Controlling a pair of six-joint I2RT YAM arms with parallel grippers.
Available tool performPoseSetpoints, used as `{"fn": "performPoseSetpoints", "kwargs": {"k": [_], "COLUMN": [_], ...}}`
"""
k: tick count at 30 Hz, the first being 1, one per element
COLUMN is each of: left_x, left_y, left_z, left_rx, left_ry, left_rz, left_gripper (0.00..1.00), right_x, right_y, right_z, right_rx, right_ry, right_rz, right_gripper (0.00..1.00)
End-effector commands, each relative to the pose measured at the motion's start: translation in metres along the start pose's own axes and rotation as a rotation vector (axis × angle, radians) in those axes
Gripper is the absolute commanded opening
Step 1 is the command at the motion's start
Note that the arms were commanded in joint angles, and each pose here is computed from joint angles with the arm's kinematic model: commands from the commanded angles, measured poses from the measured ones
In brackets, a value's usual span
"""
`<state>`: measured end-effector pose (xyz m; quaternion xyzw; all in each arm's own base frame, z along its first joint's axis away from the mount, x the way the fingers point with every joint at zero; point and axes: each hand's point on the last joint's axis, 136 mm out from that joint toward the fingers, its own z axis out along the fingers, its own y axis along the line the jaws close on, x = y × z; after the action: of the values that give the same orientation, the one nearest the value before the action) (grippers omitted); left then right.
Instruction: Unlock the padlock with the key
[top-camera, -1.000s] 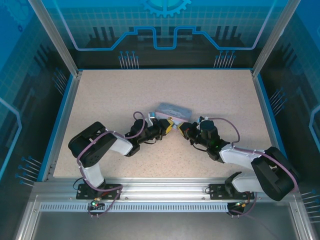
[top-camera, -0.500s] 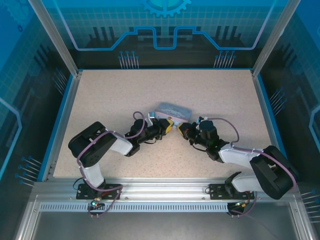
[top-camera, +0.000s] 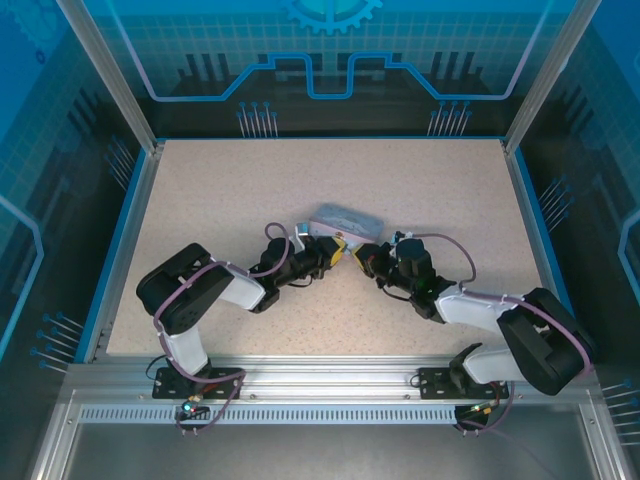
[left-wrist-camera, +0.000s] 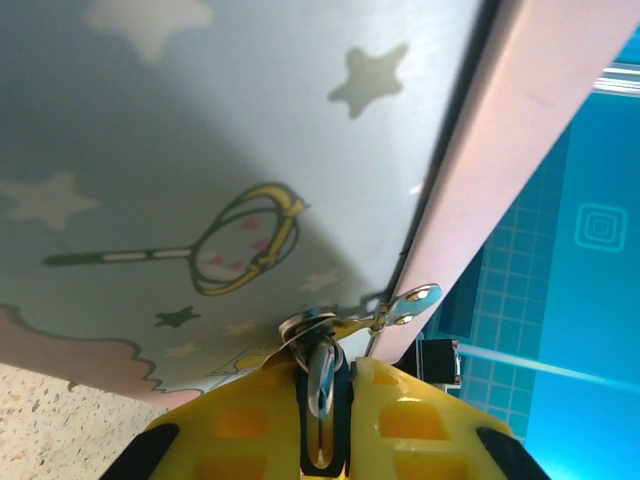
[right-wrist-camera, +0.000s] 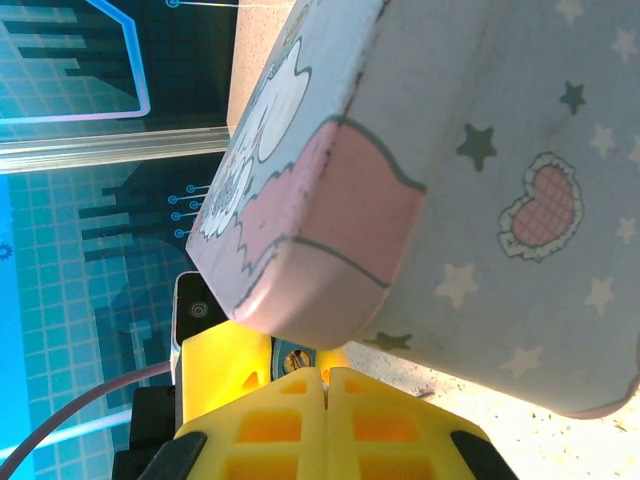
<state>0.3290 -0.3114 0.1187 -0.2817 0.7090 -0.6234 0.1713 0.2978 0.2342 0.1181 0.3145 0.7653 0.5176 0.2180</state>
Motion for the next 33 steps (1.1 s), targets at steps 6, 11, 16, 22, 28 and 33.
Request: {"fn": "performPoseSetpoints", "kwargs": {"k": [6,11,16,22,28,33], "left_x": [0.004,0.005,0.006,0.008,0.01,0.01], "left_y": [-0.018,-0.016,-0.013,-0.011,-0.014,-0.018], "left_z": [-0.001,-0.003,-0.004,-0.003,-0.002,-0.001], "left_rx": [0.07,0.064,0.059,0.055,0.065,0.084], "left_ry": [0.017,0.019,0.023,0.029,0.036,0.029], "left_rz": [0.01,0.006,0.007,0.004,0.006,0.002], "left_gripper": [0.0,0.0,0.0,0.0,0.0,0.0], "right_x": [0.003,0.008,0.01,0.013,0.017,0.016], "right_y": [0.009,0.013,0.02,0.035,0.04,0.027], "right_z": [0.012,0.024,0.031,0.034,0.039,0.042], "right_rx": [-0.024,-0.063,-0.084,-0.126,-0.155,-0.139], "right_ry": [0.019,0.066,0.084,0.095,0.119,0.108], "right_rz": [-0.031,-0.086,-0.142,-0.196,-0.187,-0.111], "right_gripper": [0.0,0.0,0.0,0.0,0.0,0.0]}}
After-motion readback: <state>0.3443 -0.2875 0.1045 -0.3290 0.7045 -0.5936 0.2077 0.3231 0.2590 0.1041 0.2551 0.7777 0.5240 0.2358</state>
